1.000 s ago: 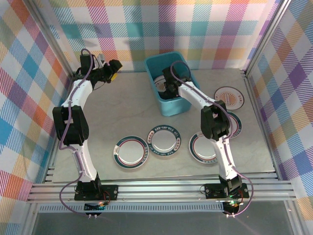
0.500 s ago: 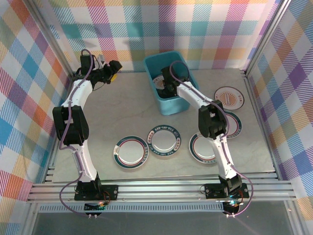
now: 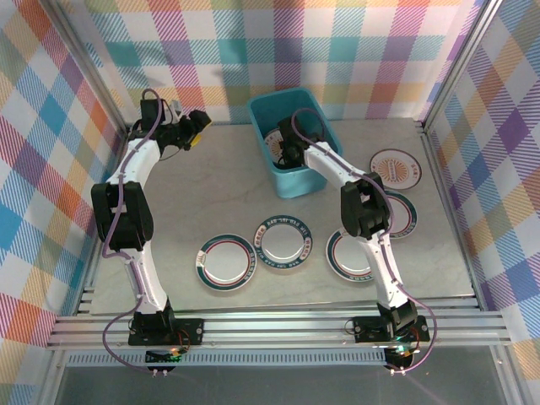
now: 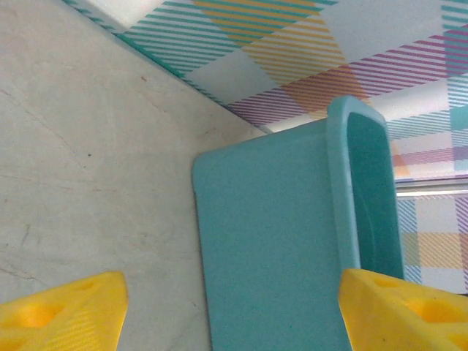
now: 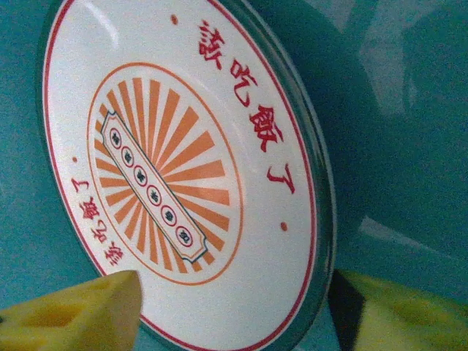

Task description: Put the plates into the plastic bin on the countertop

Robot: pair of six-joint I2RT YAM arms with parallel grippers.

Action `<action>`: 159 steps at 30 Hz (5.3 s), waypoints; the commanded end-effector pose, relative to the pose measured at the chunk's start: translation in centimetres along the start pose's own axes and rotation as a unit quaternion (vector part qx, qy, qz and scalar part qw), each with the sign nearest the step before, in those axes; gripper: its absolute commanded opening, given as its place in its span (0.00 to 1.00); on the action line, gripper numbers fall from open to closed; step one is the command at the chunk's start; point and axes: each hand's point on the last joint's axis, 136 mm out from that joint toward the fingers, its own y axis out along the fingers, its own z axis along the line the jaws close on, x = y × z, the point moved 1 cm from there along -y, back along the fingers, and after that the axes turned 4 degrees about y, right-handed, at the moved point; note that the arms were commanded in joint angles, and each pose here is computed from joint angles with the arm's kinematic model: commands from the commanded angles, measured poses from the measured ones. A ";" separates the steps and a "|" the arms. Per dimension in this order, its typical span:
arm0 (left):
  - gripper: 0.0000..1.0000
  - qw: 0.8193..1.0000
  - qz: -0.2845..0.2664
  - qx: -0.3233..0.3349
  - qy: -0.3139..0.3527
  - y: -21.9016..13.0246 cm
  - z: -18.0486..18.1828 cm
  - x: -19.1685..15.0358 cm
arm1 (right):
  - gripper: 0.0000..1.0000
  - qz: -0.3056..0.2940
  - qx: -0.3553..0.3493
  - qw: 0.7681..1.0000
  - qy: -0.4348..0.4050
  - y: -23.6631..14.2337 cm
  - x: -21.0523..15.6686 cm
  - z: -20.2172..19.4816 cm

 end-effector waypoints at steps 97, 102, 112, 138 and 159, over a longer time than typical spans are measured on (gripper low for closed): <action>0.55 0.922 0.256 0.271 0.108 -10.5 12.3 -34.1 | 1.00 0.089 0.289 0.879 -0.368 -19.3 -1.5 -1.0; 0.48 0.918 0.250 0.286 0.110 -10.5 12.4 -33.6 | 0.99 0.090 0.288 0.880 -0.368 -19.4 -1.5 -1.3; 0.39 0.922 0.198 0.317 0.102 -11.5 12.2 -31.8 | 1.00 0.091 0.282 0.882 -0.366 -19.2 -1.4 -1.7; 0.55 0.922 0.211 0.319 0.064 -14.3 13.2 -35.1 | 1.00 0.101 0.279 0.886 -0.357 -18.4 -1.6 -2.3; 0.30 0.920 0.218 0.317 0.077 -14.0 13.2 -35.5 | 1.00 0.107 0.265 0.891 -0.353 -17.7 -1.7 -2.7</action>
